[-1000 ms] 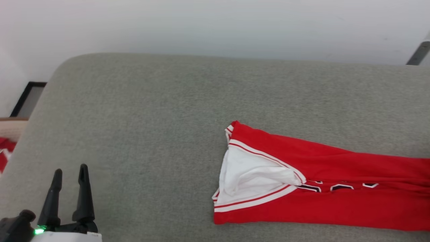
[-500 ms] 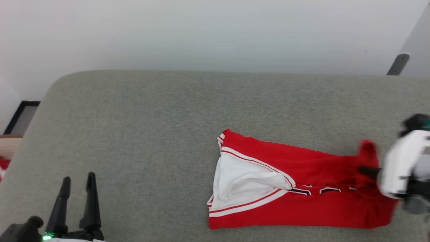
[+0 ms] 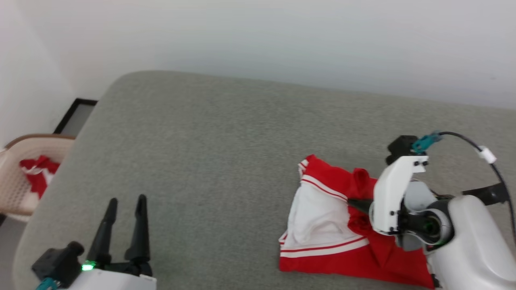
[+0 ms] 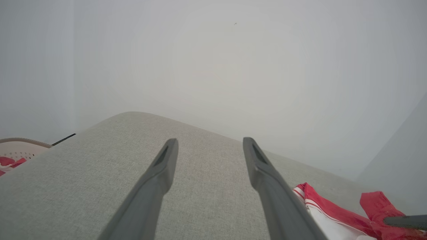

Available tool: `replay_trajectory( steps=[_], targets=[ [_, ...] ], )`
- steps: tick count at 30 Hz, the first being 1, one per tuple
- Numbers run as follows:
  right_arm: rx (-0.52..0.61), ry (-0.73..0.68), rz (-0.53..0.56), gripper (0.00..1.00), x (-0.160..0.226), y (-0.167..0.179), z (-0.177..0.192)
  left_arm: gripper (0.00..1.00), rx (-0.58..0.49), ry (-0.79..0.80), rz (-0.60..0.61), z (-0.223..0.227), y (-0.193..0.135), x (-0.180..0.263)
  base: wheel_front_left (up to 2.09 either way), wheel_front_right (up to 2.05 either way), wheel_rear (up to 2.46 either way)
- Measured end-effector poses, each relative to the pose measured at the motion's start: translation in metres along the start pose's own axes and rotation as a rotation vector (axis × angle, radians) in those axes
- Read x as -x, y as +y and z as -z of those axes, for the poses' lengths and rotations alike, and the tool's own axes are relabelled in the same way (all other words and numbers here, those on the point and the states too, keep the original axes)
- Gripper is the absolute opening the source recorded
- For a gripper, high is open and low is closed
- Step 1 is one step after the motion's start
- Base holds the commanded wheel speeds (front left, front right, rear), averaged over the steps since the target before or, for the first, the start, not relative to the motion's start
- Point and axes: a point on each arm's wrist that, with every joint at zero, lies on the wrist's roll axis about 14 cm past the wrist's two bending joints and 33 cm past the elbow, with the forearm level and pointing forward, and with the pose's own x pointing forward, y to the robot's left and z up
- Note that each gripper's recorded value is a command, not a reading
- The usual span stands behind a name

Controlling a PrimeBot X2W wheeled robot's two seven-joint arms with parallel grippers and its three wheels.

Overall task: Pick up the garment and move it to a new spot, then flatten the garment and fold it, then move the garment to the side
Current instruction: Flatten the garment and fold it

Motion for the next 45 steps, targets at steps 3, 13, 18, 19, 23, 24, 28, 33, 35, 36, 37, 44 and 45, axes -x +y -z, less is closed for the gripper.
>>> replay_trajectory(
  steps=[3,13,18,19,23,24,28,33,35,36,37,44,45],
  targets=[
    [0.015,0.027,-0.023,0.0,-0.018,0.012,0.003,1.0,0.001,-0.001,-0.009,-0.001,0.002,0.002,0.0,0.0,0.0],
    [0.09,0.056,-0.061,1.0,-0.053,0.037,0.001,1.0,-0.005,-0.003,-0.07,-0.004,0.019,0.009,0.0,0.0,0.0],
    [0.119,0.013,-0.13,1.0,-0.044,0.06,-0.011,1.0,-0.012,-0.006,-0.078,-0.005,0.024,0.008,0.0,0.0,0.0],
    [0.114,-0.011,-0.148,1.0,-0.04,0.064,-0.016,1.0,-0.012,-0.006,-0.075,-0.005,0.023,0.008,0.0,0.0,0.0],
    [0.119,-0.128,-0.17,1.0,-0.014,0.061,-0.036,1.0,-0.023,-0.01,-0.053,-0.006,0.019,0.003,0.0,0.0,0.0],
    [0.122,-0.163,-0.164,1.0,-0.006,0.057,-0.04,1.0,-0.027,-0.01,-0.046,-0.006,0.018,0.002,0.0,0.0,0.0],
    [0.15,-0.312,-0.092,1.0,0.027,0.027,-0.051,1.0,-0.031,-0.006,-0.021,-0.004,0.013,-0.002,0.0,0.0,0.0],
    [0.146,-0.489,0.007,1.0,0.069,-0.012,-0.052,1.0,-0.043,0.004,0.021,0.0,0.002,-0.01,0.0,0.0,0.0],
    [0.152,-0.544,0.053,1.0,0.085,-0.027,-0.048,1.0,-0.048,0.013,0.041,0.003,-0.003,-0.012,0.0,0.0,0.0],
    [0.153,-0.576,0.075,1.0,0.094,-0.033,-0.048,1.0,-0.05,0.013,0.051,0.004,-0.006,-0.014,0.0,0.0,0.0],
    [0.157,-0.609,0.097,1.0,0.103,-0.04,-0.047,1.0,-0.054,0.014,0.062,0.004,-0.009,-0.016,0.0,0.0,0.0],
    [0.193,-0.801,0.271,1.0,0.162,-0.082,-0.033,1.0,-0.091,0.029,0.134,0.01,-0.027,-0.025,0.0,0.0,0.0],
    [0.193,-0.823,0.287,1.0,0.168,-0.085,-0.03,1.0,-0.091,0.029,0.142,0.011,-0.03,-0.026,0.0,0.0,0.0]
  ],
)
